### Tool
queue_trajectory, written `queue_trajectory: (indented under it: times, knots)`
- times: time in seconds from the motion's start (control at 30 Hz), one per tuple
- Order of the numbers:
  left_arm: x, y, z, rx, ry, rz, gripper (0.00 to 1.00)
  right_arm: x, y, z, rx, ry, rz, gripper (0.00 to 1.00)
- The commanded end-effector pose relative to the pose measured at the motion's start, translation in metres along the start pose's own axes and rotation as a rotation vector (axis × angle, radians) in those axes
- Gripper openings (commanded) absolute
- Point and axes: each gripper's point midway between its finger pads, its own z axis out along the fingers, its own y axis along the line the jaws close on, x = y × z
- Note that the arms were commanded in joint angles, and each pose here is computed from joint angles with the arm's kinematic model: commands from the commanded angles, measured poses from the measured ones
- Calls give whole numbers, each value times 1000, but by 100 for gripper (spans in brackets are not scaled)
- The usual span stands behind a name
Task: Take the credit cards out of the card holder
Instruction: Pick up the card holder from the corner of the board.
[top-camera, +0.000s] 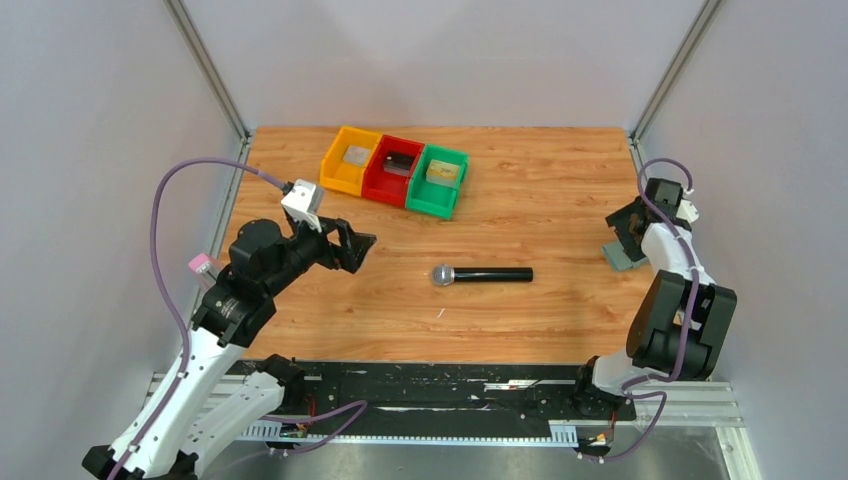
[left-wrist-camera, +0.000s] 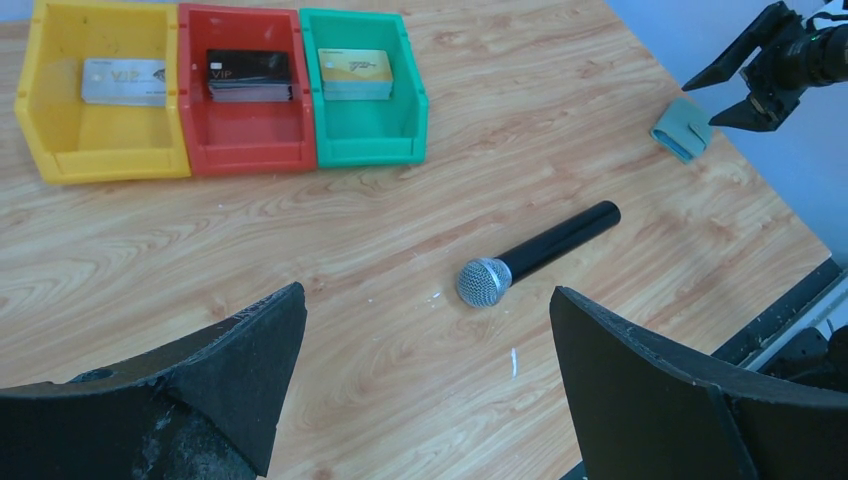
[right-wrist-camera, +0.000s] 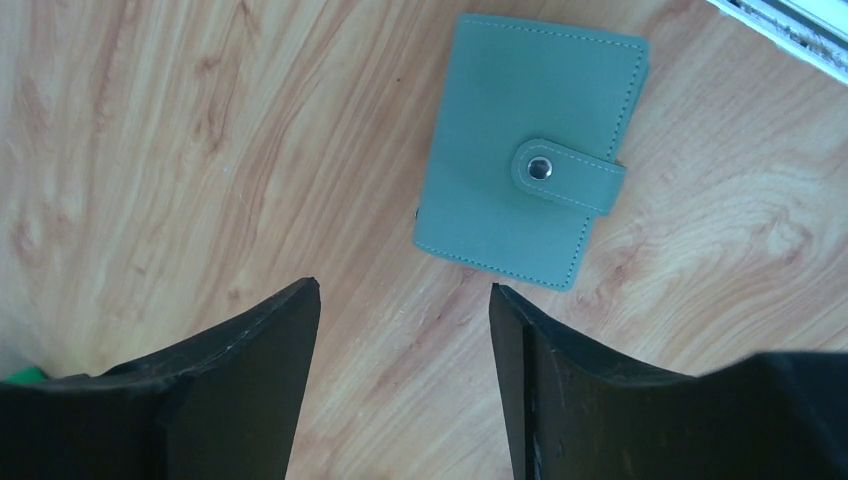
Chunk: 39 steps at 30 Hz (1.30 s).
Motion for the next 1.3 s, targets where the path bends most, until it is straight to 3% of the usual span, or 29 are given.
queue_trajectory:
  times: [0.0,0.2,0.3,0.7,0.83,0.97,1.2,1.27]
  knots:
    - [-18,-5,-5,17,-69,23,100,-2,14,-1,-46,-37,-272,65]
    - [-22,-12,-8,52,-86,12,100,13,9,8,32,-9,-558,61]
    - [-23,-15,-9,69,-94,6,100,13,-3,17,165,-8,-646,54]
    - [-27,-20,-14,92,-109,-1,100,19,-20,50,343,41,-670,55]
    - [-28,-20,-15,92,-113,-1,100,19,-24,55,369,47,-696,50]
    - [-28,-20,-14,90,-113,0,100,25,-25,61,358,71,-704,39]
    - [-27,-18,-14,82,-111,2,100,32,-25,62,335,94,-713,5]
    - [-27,-18,-13,80,-111,2,100,32,-23,61,328,91,-713,0]
